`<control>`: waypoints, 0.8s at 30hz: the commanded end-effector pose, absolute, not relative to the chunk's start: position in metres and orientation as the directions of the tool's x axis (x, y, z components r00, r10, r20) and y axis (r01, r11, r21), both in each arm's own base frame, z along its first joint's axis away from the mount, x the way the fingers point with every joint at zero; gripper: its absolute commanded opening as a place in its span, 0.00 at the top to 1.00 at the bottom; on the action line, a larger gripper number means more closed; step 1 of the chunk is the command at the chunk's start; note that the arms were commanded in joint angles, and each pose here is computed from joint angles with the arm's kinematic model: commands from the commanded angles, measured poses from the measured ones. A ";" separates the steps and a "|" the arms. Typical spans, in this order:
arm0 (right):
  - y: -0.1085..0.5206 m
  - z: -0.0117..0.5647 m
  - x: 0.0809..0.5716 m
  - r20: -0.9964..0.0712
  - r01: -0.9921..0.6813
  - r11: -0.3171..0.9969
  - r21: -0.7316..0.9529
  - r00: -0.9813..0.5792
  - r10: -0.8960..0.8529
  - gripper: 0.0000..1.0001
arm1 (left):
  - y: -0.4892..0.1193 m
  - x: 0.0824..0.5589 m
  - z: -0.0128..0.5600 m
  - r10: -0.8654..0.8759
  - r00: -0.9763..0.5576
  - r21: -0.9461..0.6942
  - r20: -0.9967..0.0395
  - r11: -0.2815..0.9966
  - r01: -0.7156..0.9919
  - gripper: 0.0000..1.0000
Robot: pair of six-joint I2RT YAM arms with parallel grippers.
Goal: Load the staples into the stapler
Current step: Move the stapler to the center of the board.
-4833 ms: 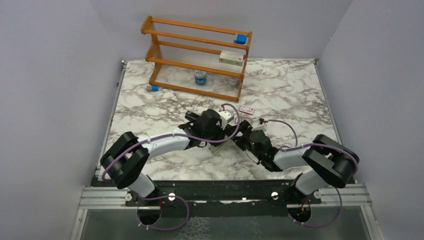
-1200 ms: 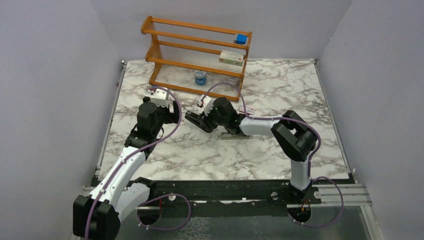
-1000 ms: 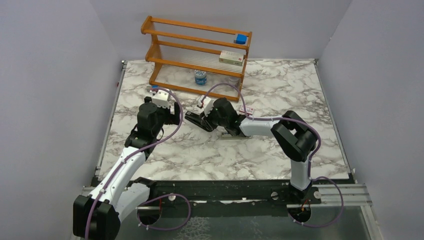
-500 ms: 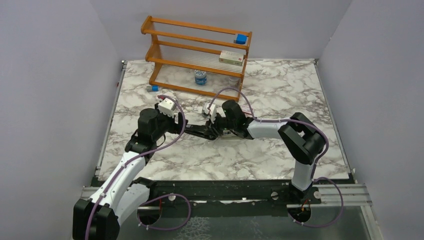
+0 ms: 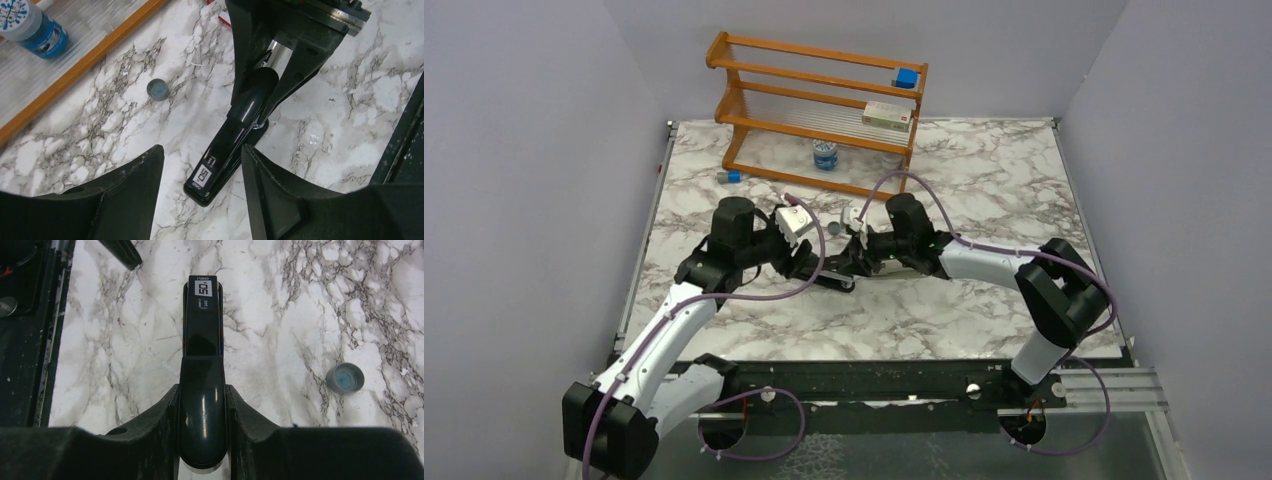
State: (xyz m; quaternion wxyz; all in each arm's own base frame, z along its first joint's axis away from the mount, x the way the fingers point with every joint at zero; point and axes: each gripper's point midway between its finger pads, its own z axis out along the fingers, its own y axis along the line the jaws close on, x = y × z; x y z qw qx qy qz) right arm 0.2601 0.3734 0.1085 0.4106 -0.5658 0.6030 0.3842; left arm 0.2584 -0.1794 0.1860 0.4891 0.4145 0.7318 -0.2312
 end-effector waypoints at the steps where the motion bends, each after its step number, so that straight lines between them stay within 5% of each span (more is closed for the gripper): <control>1: 0.367 0.128 0.238 -0.951 -1.000 -0.011 -0.026 0.028 -0.307 0.99 | -0.181 0.234 0.173 0.545 -0.060 0.167 -0.836 0.358 0.918 0.37; 8: 0.350 0.112 0.231 -0.940 -0.999 0.050 -0.019 0.001 -0.342 0.99 | -0.174 0.197 0.097 0.776 -0.066 0.109 -0.628 0.171 0.979 0.33; 14: 0.349 0.092 0.216 -0.924 -0.999 0.044 0.012 -0.028 -0.382 0.92 | -0.180 0.194 0.090 0.789 -0.037 0.095 -0.613 0.120 0.988 0.33; 24: 0.342 0.087 0.205 -0.924 -0.998 0.061 -0.017 -0.008 -0.382 0.58 | -0.195 0.199 0.068 0.776 0.072 0.172 -0.627 0.048 0.984 0.32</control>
